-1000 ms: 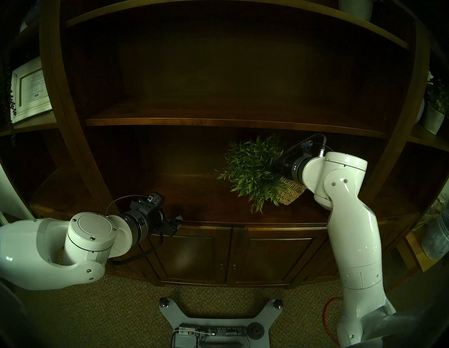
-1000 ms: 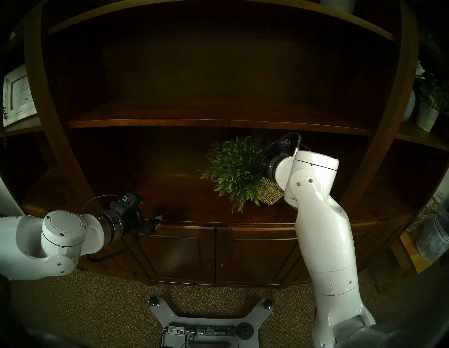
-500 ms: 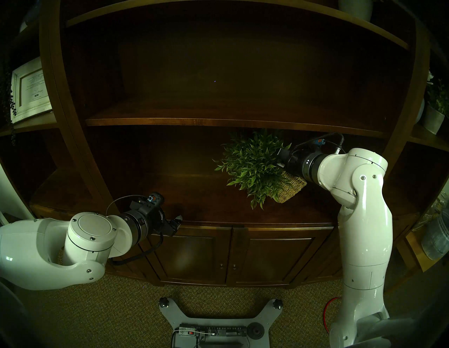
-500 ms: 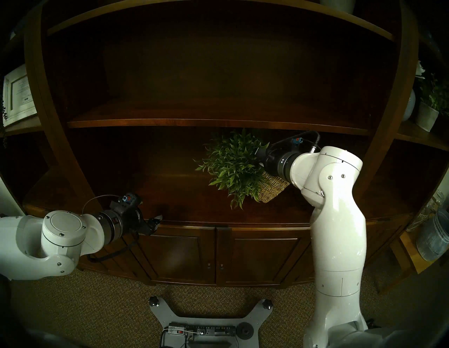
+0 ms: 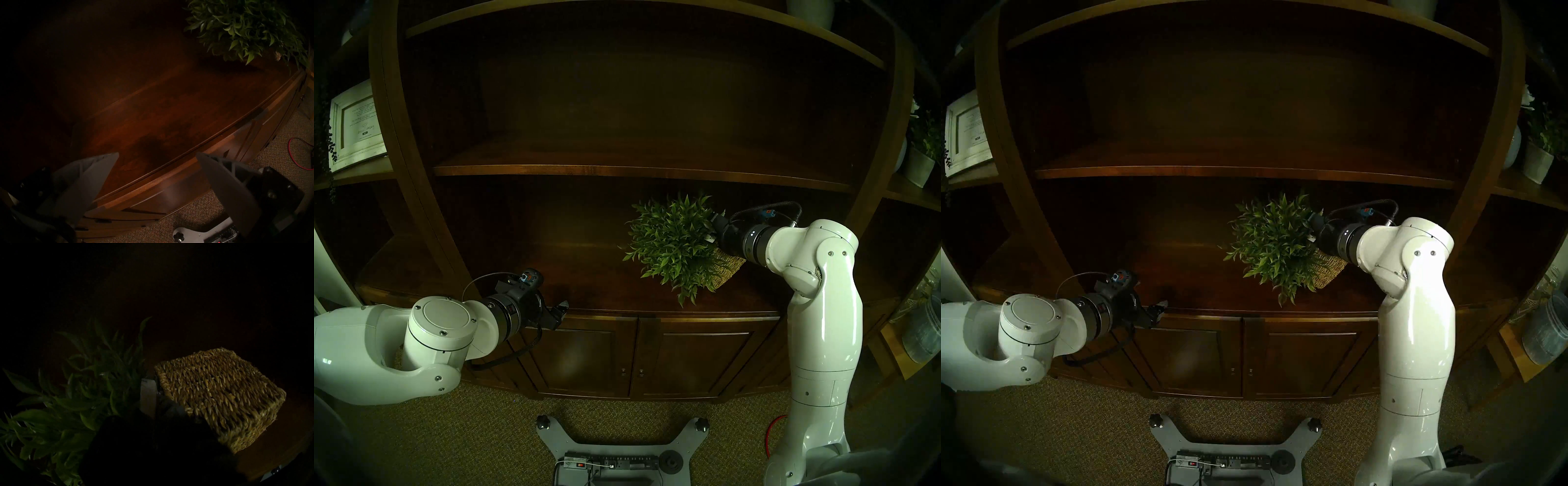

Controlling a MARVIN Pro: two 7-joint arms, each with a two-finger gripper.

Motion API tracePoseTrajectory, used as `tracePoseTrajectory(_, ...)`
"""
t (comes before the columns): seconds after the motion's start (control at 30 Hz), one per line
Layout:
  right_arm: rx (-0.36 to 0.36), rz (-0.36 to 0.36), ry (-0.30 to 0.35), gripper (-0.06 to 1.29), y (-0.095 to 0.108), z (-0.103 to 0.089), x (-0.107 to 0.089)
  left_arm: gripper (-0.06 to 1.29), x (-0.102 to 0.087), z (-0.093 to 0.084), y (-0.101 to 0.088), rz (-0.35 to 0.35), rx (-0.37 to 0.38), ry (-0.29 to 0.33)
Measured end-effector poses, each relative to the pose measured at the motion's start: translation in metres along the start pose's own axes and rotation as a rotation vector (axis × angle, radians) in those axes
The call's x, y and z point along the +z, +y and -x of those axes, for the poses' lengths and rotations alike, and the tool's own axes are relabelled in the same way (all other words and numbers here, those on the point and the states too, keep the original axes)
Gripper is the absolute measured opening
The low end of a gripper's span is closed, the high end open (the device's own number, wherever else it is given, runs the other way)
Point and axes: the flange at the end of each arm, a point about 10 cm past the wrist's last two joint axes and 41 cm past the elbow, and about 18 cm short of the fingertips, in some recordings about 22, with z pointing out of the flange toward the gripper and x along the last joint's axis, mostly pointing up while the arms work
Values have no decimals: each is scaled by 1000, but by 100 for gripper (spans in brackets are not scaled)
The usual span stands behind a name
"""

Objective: Place the fake decorative plant upright

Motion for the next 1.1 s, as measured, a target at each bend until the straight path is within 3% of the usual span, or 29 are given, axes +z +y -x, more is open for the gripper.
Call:
tracePoseTrajectory(0.27,34,8,-2,-4,7,3,6,123,0,0,0,0,0,0)
tracePoseTrajectory(1.1,32,30,19,-4,8,3,6,123,0,-3,-2,-8,6,15)
